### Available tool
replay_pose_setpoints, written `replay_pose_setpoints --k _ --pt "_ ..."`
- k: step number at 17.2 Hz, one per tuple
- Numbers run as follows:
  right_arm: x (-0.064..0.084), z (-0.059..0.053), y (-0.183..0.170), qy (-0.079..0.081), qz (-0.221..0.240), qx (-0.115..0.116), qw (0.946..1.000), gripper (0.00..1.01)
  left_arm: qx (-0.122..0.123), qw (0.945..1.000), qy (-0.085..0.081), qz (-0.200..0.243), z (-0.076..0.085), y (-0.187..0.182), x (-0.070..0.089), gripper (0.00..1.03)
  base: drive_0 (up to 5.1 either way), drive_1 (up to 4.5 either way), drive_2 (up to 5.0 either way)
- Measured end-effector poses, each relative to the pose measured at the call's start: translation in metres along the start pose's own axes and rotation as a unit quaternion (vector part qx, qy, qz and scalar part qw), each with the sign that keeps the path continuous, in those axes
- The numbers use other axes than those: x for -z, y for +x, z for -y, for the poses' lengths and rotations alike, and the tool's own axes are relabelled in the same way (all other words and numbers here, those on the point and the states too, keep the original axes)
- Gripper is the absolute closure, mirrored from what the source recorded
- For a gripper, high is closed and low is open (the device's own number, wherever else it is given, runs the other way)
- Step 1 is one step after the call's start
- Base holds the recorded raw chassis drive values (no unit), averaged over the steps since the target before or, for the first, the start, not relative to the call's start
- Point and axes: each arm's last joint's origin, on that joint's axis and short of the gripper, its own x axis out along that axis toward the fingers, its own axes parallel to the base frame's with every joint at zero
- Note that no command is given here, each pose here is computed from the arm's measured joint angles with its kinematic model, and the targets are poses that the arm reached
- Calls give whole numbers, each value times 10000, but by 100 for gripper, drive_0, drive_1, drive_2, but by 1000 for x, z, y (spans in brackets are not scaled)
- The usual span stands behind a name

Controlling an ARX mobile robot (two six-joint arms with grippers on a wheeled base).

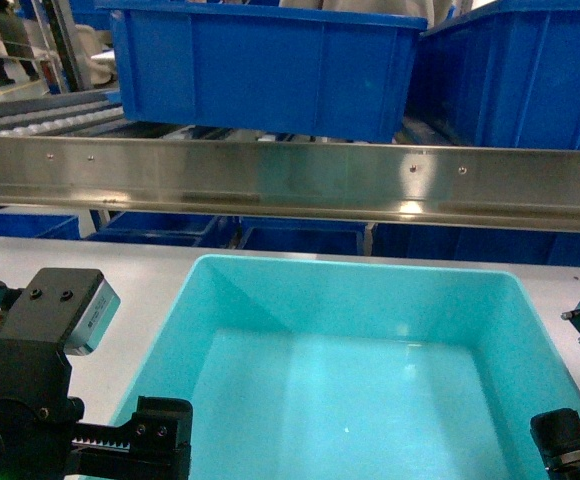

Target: Organize blue bins on left shelf correctly

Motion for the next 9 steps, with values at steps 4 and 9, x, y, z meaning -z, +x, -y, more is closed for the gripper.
replay_pose_setpoints --k 4,9 --pt "0 0 2 -5 37 8 10000 20 -182 9997 -78 -137 3 2 4 23 0 0 0" --pt "2 -3 3 -68 31 -62 10000 67 -49 9995 20 -326 17 0 7 70 0 0 0"
